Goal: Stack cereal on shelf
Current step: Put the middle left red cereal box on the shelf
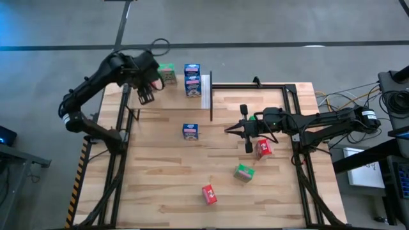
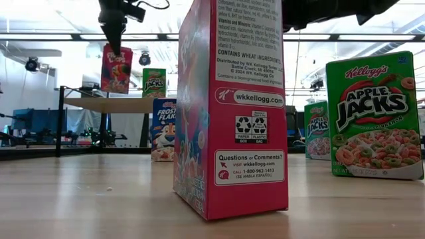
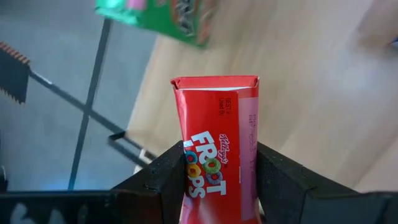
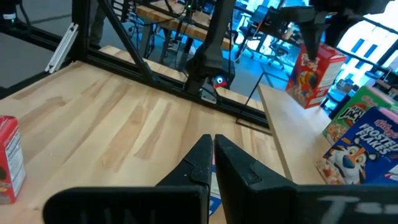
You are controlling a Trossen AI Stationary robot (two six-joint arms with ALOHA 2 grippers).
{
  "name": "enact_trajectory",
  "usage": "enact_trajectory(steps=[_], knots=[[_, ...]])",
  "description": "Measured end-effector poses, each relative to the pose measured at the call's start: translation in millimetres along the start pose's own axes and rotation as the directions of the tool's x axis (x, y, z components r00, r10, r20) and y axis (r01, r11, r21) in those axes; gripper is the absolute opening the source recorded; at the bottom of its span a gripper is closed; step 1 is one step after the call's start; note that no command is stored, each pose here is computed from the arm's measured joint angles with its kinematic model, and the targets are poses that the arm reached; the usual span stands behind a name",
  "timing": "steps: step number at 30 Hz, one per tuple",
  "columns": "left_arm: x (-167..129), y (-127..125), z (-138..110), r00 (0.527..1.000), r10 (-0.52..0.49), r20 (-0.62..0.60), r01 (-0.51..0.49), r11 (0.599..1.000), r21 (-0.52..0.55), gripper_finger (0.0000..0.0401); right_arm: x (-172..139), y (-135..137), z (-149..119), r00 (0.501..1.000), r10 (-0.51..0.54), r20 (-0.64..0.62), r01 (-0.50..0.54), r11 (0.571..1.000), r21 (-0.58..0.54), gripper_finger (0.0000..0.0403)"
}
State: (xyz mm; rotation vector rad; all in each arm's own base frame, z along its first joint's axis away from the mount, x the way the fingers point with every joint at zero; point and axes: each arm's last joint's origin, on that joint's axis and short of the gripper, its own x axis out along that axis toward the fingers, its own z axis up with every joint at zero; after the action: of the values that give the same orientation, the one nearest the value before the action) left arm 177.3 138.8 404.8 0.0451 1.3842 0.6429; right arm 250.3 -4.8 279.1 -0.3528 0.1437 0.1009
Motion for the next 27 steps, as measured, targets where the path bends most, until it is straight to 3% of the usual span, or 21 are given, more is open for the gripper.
enact_trajectory(steps=[6,16,27], knots=[[10,24,-2,0.99,-0.118,0.073,0.121,0.992,-0.032,0.0151,0,0,-1,1.0,0.002,-0.006,-0.002,1.0,0.016,0.0009],[31,43,-12,0.993,-0.113,0.025,0.116,0.985,-0.128,0.0156,0,0,-1,1.0,0.002,-0.006,-0.002,1.0,0.028,0.0009],[51,39,-14,0.991,-0.133,-0.017,0.13,0.984,-0.119,0.0211,0,0,-1,1.0,0.002,-0.006,-0.002,1.0,0.026,0.0009]])
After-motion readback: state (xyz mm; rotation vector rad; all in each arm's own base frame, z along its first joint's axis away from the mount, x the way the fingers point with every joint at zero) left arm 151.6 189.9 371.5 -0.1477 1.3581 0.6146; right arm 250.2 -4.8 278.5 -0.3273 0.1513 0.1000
